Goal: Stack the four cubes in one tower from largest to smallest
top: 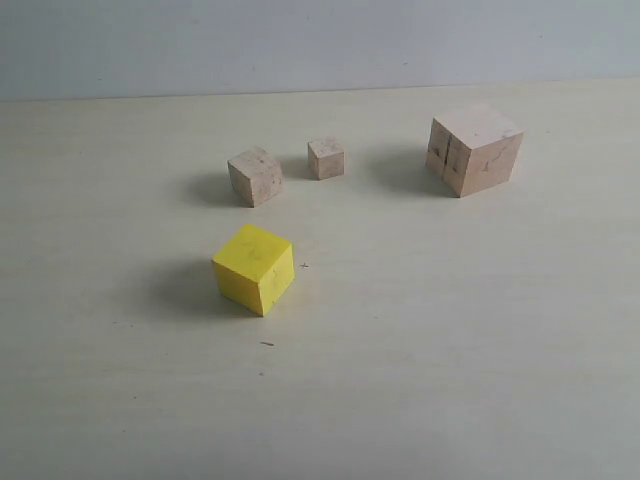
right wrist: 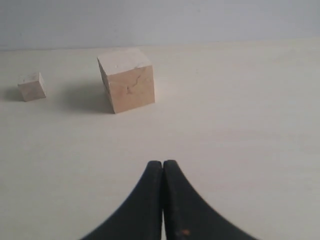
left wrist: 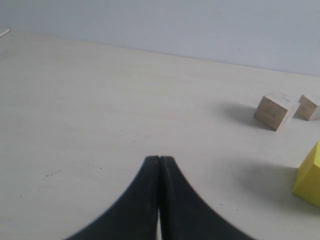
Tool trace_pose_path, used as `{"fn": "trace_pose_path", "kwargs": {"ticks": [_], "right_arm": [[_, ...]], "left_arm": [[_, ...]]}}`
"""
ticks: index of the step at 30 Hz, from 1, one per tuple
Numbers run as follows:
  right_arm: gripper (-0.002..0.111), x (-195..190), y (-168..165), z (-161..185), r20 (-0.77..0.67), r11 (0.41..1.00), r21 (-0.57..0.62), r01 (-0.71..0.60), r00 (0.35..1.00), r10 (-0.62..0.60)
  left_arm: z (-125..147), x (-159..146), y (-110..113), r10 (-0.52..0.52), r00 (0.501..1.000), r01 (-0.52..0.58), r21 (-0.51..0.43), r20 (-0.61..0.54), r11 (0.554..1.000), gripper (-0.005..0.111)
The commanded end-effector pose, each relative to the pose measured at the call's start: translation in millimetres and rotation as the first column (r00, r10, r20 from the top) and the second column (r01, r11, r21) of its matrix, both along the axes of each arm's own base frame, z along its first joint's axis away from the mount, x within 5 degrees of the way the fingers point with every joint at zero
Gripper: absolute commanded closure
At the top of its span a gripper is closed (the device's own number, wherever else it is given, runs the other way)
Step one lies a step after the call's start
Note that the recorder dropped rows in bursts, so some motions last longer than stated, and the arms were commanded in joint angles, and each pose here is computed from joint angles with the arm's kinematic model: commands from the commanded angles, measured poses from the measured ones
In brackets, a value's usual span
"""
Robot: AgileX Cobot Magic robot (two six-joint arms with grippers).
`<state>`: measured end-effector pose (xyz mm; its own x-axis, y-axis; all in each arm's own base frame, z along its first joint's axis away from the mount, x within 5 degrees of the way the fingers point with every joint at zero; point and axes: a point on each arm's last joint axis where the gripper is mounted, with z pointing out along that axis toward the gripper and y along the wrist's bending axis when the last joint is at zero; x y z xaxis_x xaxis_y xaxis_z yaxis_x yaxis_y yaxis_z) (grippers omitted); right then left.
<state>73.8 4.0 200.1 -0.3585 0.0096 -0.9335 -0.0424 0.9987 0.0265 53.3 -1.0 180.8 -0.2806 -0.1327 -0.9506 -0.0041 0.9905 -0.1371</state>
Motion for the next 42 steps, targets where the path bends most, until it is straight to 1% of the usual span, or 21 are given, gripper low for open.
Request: {"fn": "trace_pose_path", "kwargs": {"ticks": [1,7,12,16,25,29,33,42], "right_arm": [[0.108,6.8,-0.1,29.4,0.058,1.0,0.001,0.004,0.998,-0.004],[0.108,23.0,0.6,82.7,0.129,1.0,0.005,0.004,0.992,-0.005],[0.108,37.9,1.2,106.9,0.137,1.0,0.005,0.004,0.991,-0.005],[0.108,52.1,1.7,117.2,0.117,1.0,0.004,0.004,0.993,-0.005],[0.108,88.1,3.2,128.9,0.051,1.0,0.001,0.004,0.999,-0.004],[0.108,101.9,3.7,126.3,0.019,1.0,0.0,0.005,1.0,-0.005],[0.108,106.1,3.9,122.5,-0.003,1.0,-0.001,0.005,1.0,-0.005],[0.108,106.1,3.9,122.5,-0.003,1.0,-0.001,0.005,1.0,-0.005]], "left_arm": [[-0.4,-0.3,0.3,0.004,1.0,-0.004,0.004,0.006,1.0,0.107],[-0.4,-0.3,0.3,0.004,1.0,-0.004,0.004,0.006,1.0,0.107],[-0.4,-0.3,0.3,0.004,1.0,-0.004,0.004,0.006,1.0,0.107],[-0.4,-0.3,0.3,0.004,1.0,-0.004,0.004,0.006,1.0,0.107],[-0.4,-0.3,0.3,0.004,1.0,-0.004,0.004,0.006,1.0,0.107],[-0.4,-0.3,0.3,0.004,1.0,-0.004,0.004,0.006,1.0,0.107],[-0.4,-0.3,0.3,0.004,1.0,-0.004,0.004,0.006,1.0,0.107],[-0.4,-0.3,0.3,0.004,1.0,-0.004,0.004,0.006,1.0,0.107]]}}
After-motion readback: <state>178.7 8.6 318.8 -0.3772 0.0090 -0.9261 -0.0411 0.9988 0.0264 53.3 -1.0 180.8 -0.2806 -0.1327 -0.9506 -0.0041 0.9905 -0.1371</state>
